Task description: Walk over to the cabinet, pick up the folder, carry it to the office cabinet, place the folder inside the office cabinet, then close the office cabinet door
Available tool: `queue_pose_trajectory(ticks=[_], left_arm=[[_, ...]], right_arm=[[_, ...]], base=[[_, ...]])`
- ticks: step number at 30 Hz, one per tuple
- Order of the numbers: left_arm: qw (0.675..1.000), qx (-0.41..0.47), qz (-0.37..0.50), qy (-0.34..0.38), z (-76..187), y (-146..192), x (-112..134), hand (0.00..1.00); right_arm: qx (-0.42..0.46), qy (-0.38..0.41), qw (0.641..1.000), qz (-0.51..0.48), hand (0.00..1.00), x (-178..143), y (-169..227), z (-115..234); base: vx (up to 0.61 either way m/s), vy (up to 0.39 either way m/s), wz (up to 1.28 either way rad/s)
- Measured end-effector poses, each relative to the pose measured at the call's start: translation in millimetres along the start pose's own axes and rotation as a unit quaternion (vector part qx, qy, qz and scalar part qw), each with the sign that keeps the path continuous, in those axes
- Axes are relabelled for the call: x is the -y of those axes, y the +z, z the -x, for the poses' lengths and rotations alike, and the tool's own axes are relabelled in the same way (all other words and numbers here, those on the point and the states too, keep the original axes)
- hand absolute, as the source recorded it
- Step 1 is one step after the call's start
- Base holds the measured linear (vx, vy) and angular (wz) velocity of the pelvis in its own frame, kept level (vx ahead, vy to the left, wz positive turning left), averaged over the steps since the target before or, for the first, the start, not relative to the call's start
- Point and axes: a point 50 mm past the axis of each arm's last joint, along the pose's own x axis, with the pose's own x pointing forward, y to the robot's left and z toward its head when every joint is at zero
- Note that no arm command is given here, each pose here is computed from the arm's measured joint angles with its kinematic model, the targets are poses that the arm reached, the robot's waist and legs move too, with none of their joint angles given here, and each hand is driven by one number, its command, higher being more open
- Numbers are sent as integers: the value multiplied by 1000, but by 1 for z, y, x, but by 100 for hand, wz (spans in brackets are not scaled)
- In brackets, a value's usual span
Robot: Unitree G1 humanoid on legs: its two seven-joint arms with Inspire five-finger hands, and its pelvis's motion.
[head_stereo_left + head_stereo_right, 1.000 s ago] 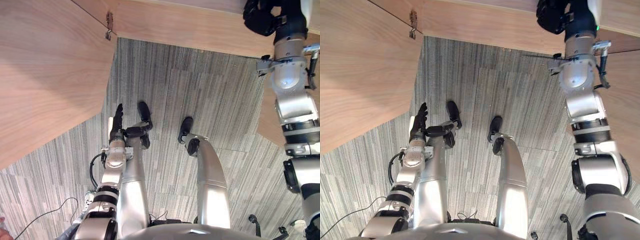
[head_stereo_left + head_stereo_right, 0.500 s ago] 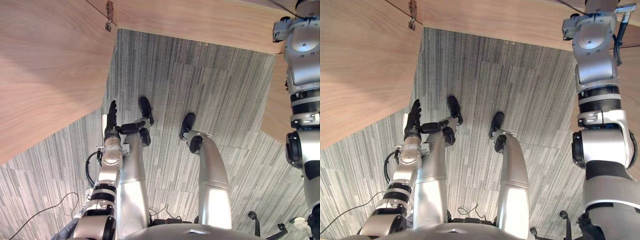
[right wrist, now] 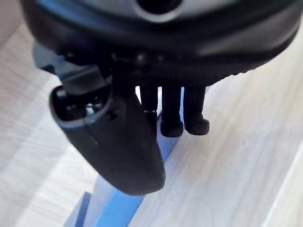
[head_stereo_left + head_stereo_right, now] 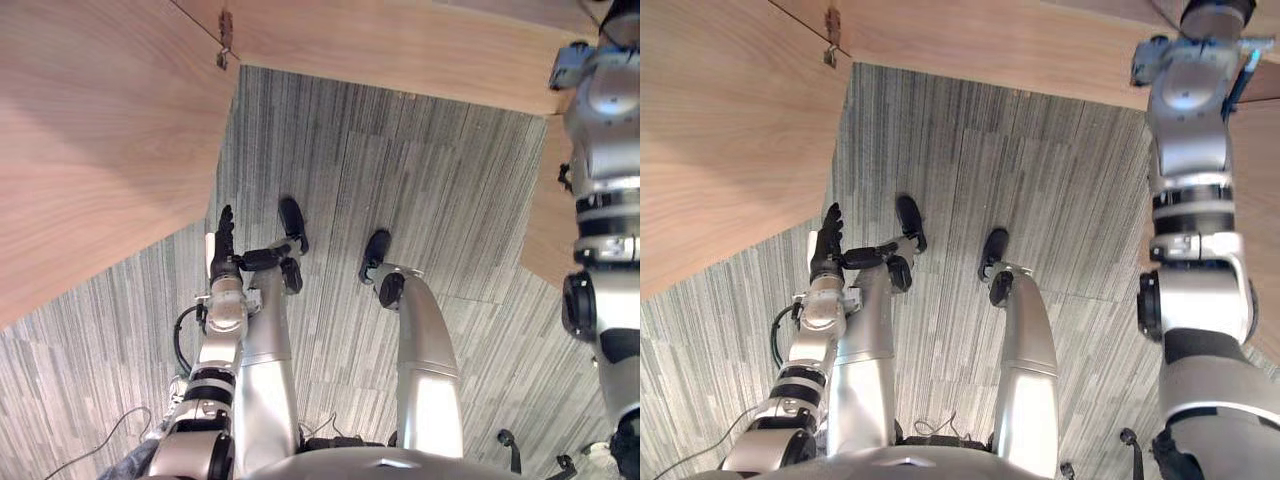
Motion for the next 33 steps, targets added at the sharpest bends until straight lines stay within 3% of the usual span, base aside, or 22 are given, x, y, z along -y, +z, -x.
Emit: queue_pose_trajectory(ticks=[7,10,13,17,22,27,32,33], left_arm=[[999,-43,2,-32,15,-21,12,100],[997,-61,-19,-47,26,-34,13,100],[994,-86,-31,-61,35,-49,11,100],[988,-127,-52,-71,46,-70,10,100],[976,-185,-83,-81,60,-97,6,100],[958,-249,-115,-83,74,-124,-6,100],[941,-300,-137,-73,97,-146,-23,100],[937,-310,-142,-75,103,-150,-24,100]], right_arm=[[5,33,999,-42,0,6,-15,96],[-17,84,994,-65,0,-1,-22,139],[-54,191,975,-101,0,-27,-29,182],[-137,310,929,-149,0,-58,-38,249],[-286,352,883,-119,0,-72,-84,315],[-448,383,808,-3,0,-55,-142,382],[-543,352,761,49,0,-23,-166,419],[-565,341,749,60,100,-15,-171,428]], base=[[-9,20,-17],[62,10,-20],[106,8,-22],[155,30,-4],[160,57,-7],[117,46,-10],[60,46,-29],[11,32,-26]])
